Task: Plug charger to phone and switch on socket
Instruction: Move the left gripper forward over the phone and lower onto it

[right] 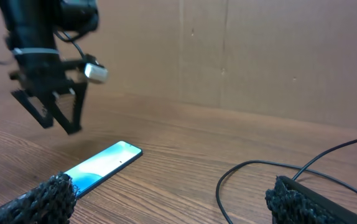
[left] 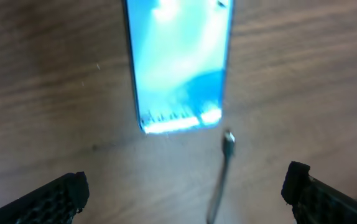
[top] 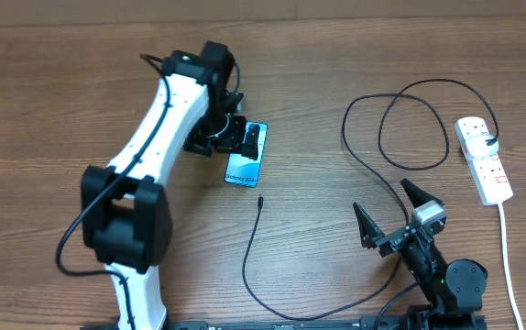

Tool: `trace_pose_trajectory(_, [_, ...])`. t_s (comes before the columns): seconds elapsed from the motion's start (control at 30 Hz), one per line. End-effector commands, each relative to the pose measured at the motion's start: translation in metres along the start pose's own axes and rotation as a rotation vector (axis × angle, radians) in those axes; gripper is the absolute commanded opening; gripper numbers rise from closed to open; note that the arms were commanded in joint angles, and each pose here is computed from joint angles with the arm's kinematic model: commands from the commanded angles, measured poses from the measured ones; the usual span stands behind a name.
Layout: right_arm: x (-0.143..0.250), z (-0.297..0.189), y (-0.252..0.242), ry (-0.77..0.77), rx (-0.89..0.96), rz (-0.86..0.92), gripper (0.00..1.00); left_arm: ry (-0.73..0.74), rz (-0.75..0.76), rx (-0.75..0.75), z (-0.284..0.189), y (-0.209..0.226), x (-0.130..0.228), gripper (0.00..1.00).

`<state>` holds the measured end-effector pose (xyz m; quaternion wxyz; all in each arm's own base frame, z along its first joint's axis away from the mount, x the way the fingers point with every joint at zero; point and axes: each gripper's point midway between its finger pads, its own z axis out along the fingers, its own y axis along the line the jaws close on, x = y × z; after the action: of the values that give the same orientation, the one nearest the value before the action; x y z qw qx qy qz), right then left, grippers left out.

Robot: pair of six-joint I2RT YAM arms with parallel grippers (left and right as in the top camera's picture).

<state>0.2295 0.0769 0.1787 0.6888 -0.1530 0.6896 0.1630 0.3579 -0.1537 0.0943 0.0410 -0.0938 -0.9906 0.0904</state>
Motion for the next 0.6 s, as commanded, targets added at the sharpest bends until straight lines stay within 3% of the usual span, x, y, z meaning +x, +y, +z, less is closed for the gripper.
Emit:
trace_pose_trajectory(0.0, [0.002,0.0,0.001,-0.003,-0.007,0.004,1.0,-0.002,-0.032,-0.105,0.026,0.01,-0.017,1.0])
trace_pose_trajectory(0.3, [0.002,0.0,0.001,-0.003,-0.006,0.004,1.0,0.06,-0.081,-0.14,0.096,0.021,-0.033,1.0])
trace_pose_trajectory(0.57, [0.002,0.0,0.001,-0.003,-0.006,0.004,1.0,0.044,-0.076,-0.138,0.104,0.022,-0.04,1.0])
